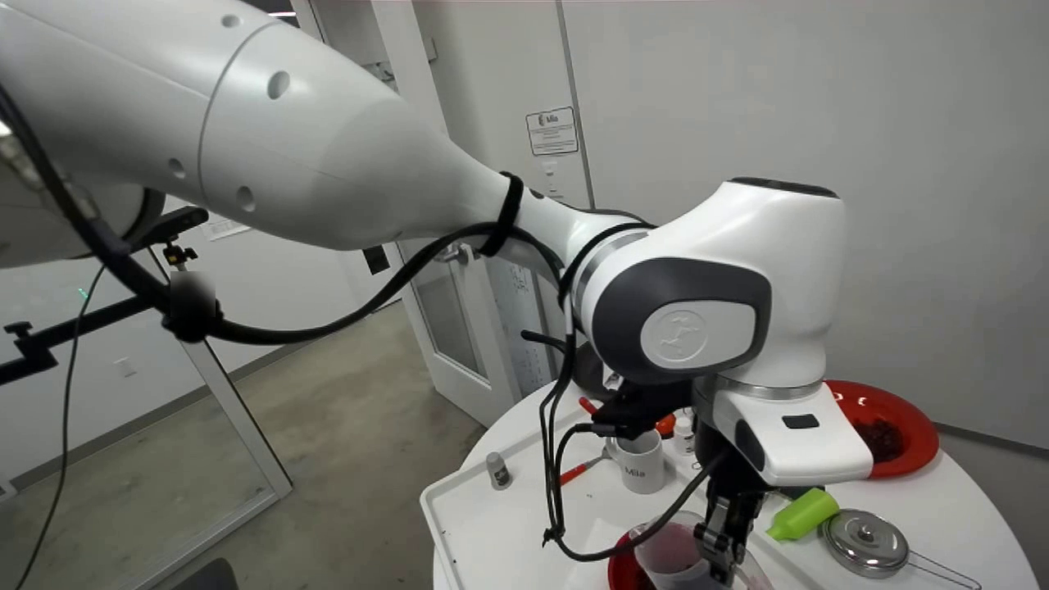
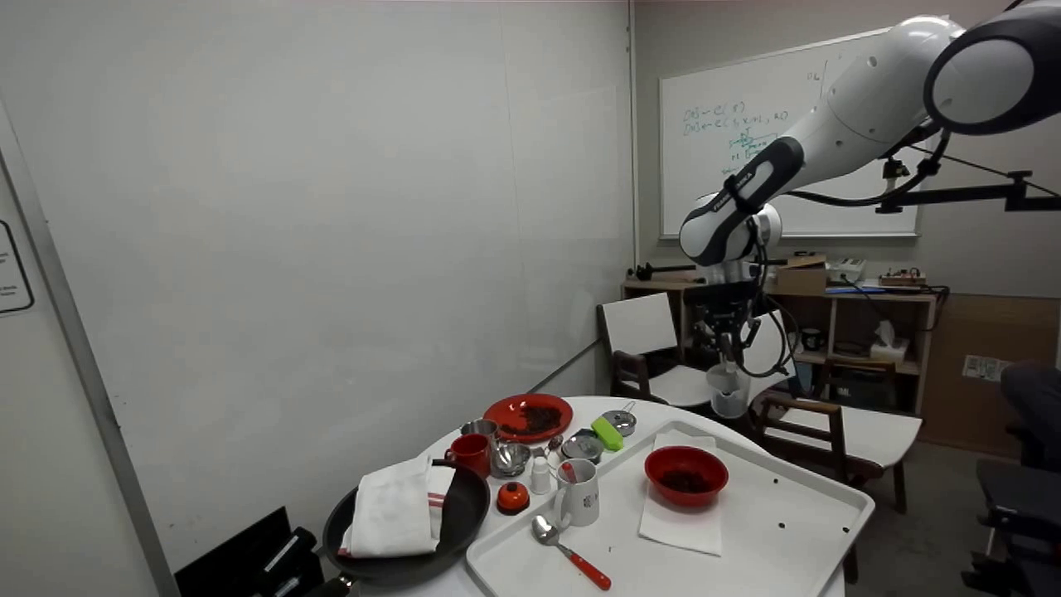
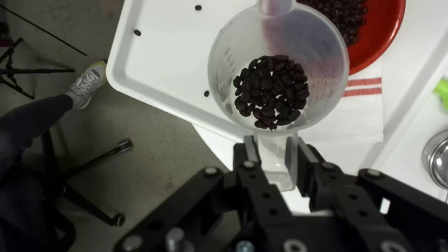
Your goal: Pour the contents from the clear jar into the orange bowl
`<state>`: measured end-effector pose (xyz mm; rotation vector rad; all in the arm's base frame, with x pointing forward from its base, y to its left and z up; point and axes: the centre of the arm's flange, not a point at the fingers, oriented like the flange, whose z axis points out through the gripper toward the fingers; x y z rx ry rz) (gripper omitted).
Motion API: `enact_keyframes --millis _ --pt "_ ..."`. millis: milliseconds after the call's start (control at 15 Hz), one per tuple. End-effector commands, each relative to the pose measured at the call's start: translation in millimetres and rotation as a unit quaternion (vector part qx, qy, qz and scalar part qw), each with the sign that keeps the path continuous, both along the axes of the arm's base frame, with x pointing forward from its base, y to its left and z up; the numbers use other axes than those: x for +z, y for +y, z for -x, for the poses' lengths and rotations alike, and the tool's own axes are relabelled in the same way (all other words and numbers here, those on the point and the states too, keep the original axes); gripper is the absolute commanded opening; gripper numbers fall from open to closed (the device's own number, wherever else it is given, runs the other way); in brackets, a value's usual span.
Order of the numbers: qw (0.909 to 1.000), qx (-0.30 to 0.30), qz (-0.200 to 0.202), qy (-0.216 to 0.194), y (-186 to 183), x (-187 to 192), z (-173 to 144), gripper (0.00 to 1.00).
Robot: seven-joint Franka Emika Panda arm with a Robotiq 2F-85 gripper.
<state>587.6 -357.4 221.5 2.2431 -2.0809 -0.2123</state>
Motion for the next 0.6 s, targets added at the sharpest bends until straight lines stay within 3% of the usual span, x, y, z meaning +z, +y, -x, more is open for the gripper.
enact_keyframes --millis 0,67,133,533 --pt "0.9982 -0.022 0.053 -0.02 -5.3 8.1 -4.0 0.12" --pt "0.9969 -0.026 0.069 -0.025 -8.3 9.9 -4.7 0.12" --pt "0.9951 -0.027 0.091 -0.026 46.0 13.8 -21.8 0.12" --pt "0.9769 -0.027 0.211 -0.02 154.4 9.1 -71.6 0.12"
